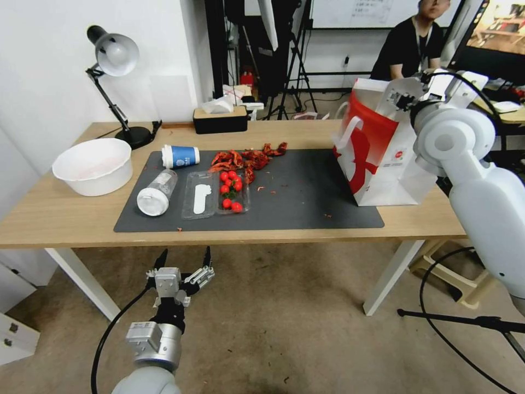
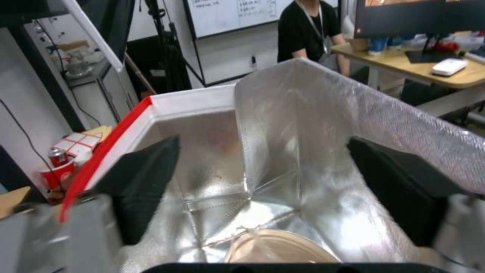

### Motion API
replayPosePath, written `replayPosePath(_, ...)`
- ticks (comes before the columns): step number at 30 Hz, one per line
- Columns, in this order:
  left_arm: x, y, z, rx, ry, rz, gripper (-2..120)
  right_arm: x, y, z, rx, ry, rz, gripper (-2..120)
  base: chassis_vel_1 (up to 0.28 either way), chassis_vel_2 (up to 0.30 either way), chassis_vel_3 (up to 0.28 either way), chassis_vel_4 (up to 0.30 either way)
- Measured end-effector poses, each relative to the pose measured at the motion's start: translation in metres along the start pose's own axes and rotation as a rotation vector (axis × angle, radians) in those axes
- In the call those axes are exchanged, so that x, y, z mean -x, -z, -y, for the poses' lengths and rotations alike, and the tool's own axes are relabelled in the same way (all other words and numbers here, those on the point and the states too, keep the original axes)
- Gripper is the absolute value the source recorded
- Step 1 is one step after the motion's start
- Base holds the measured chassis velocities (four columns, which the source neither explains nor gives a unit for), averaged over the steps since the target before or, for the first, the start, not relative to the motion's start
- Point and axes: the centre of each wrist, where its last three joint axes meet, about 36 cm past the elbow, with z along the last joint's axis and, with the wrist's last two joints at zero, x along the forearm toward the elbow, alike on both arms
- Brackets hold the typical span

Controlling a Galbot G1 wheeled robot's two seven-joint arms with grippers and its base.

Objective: Pick up the trash from the table and place it into the takeout bag.

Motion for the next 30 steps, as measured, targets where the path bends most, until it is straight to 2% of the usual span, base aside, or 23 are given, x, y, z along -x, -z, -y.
replayPosePath(1, 0.0, 0.0, 0.0, 0.0, 0.0, 0.001, 100, -0.001, -0.001, 0.001, -0.003, 0.001, 0.003, 95, 0.0, 0.0, 0.0, 0.0)
replayPosePath(3, 0.0, 0.001, 0.0, 0.0, 0.0, 0.003, 100, -0.004, -0.004, 0.002, -0.007, 0.011, 0.009, 99, 0.0, 0.0, 0.0, 0.0)
replayPosePath(8, -0.001, 0.002, 0.0, -0.001, 0.002, 0.005, 100, -0.011, -0.01, 0.004, -0.012, 0.084, 0.064, 100, 0.0, 0.0, 0.0, 0.0)
replayPosePath(12, -0.002, 0.003, 0.0, -0.003, 0.005, 0.009, 100, -0.03, -0.034, 0.004, -0.073, 0.253, 0.23, 100, 0.0, 0.0, 0.0, 0.0)
replayPosePath(17, -0.002, 0.003, 0.0, -0.005, 0.006, 0.012, 100, -0.047, -0.049, 0.005, -0.088, 0.364, 0.313, 100, 0.0, 0.0, 0.0, 0.0)
replayPosePath(20, -0.002, 0.003, 0.0, -0.005, 0.005, 0.016, 100, -0.055, -0.072, 0.015, -0.139, 0.469, 0.386, 100, 0.0, 0.0, 0.0, 0.0)
replayPosePath(21, -0.002, 0.003, 0.0, -0.005, 0.005, 0.016, 100, -0.055, -0.072, 0.015, -0.139, 0.469, 0.386, 100, 0.0, 0.0, 0.0, 0.0)
replayPosePath(24, -0.001, 0.001, 0.0, -0.008, 0.003, 0.019, 100, -0.063, -0.111, 0.034, -0.192, 0.559, 0.416, 100, 0.0, 0.0, 0.0, 0.0)
replayPosePath(25, -0.001, 0.001, 0.0, -0.008, 0.003, 0.019, 100, -0.063, -0.111, 0.034, -0.192, 0.559, 0.416, 100, 0.0, 0.0, 0.0, 0.0)
replayPosePath(28, 0.0, 0.001, 0.0, -0.011, -0.001, 0.022, 100, -0.079, -0.146, 0.046, -0.195, 0.597, 0.411, 100, 0.0, 0.0, 0.0, 0.0)
replayPosePath(30, 0.0, 0.0, -0.001, -0.011, -0.003, 0.023, 100, -0.084, -0.156, 0.048, -0.201, 0.598, 0.413, 100, 0.0, 0.0, 0.0, 0.0)
